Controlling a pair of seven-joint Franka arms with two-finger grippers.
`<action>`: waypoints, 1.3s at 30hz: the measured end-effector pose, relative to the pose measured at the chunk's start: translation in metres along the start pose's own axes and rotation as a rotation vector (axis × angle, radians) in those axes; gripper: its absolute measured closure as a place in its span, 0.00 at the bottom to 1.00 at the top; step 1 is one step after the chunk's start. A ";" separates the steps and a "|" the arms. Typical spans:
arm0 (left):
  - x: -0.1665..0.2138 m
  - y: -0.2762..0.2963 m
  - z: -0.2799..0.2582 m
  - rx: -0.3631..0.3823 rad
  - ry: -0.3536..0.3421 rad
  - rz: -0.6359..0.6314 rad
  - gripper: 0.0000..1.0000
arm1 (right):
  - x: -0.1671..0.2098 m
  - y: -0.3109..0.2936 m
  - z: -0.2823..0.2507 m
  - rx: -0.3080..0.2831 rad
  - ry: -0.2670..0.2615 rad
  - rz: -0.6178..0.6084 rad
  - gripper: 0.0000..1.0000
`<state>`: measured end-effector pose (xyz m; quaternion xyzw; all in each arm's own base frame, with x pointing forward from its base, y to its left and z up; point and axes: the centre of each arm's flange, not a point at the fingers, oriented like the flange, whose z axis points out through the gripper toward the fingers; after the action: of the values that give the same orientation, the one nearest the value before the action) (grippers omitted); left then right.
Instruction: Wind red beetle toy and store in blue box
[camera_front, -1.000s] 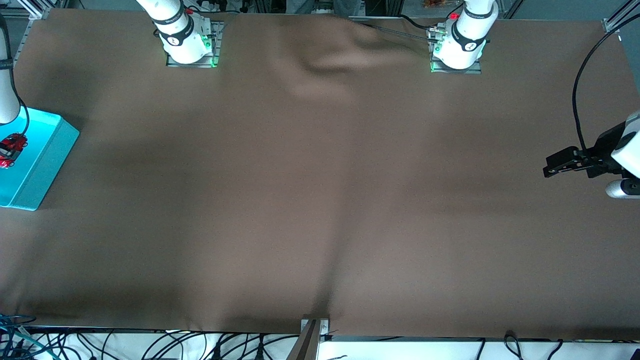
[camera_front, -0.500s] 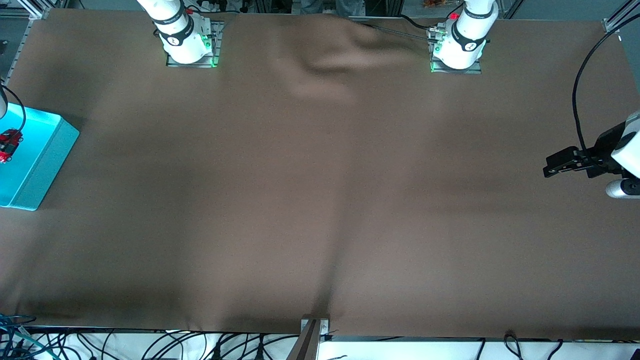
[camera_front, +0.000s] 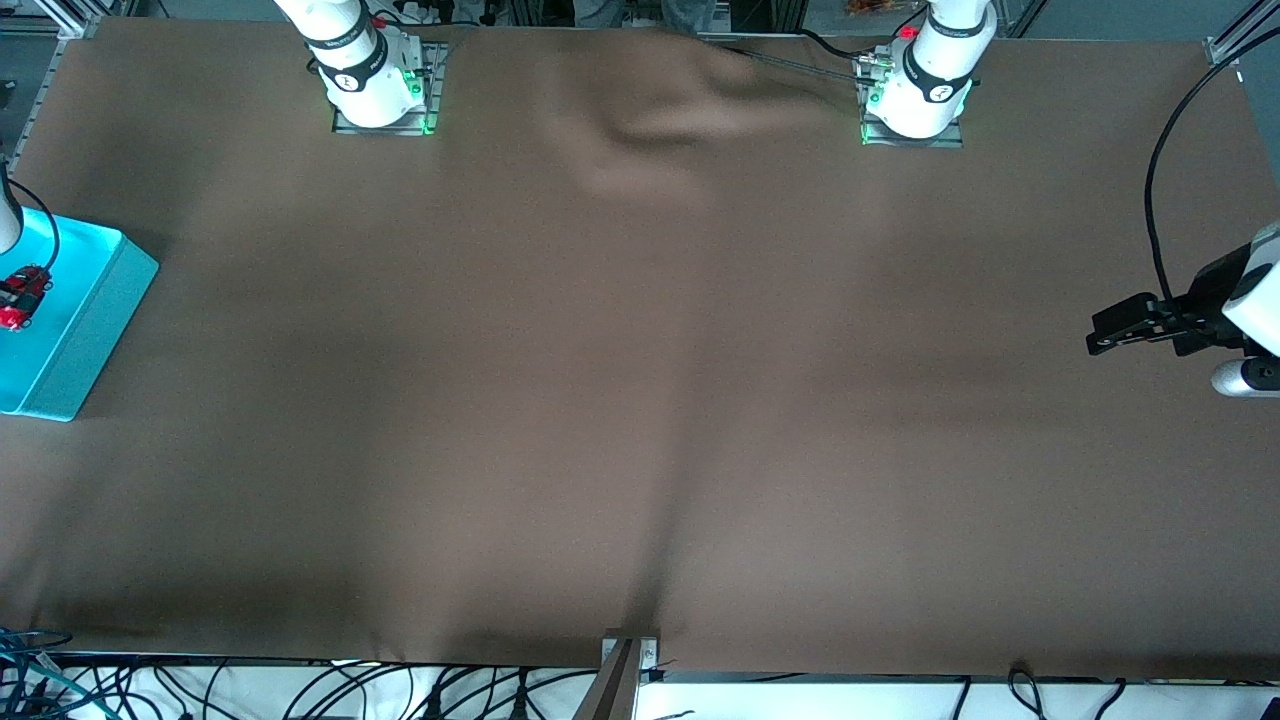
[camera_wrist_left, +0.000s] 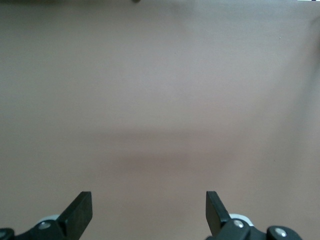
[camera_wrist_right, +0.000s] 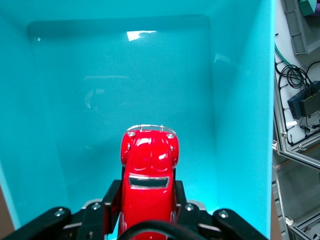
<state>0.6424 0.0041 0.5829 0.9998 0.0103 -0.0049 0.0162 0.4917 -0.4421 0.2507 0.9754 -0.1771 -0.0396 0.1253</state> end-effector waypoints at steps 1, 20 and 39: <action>0.000 0.000 0.000 0.000 0.000 0.000 0.00 | 0.000 0.000 0.003 0.000 0.000 0.000 0.55; 0.000 0.000 0.001 0.000 -0.002 0.000 0.00 | -0.002 0.009 0.031 0.004 -0.020 -0.001 0.55; 0.001 0.000 0.001 -0.001 -0.002 0.000 0.00 | 0.003 0.005 0.028 0.006 -0.004 -0.008 0.19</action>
<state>0.6429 0.0044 0.5815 0.9998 0.0105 -0.0060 0.0165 0.4891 -0.4544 0.2253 0.9764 -0.1735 -0.0416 0.1219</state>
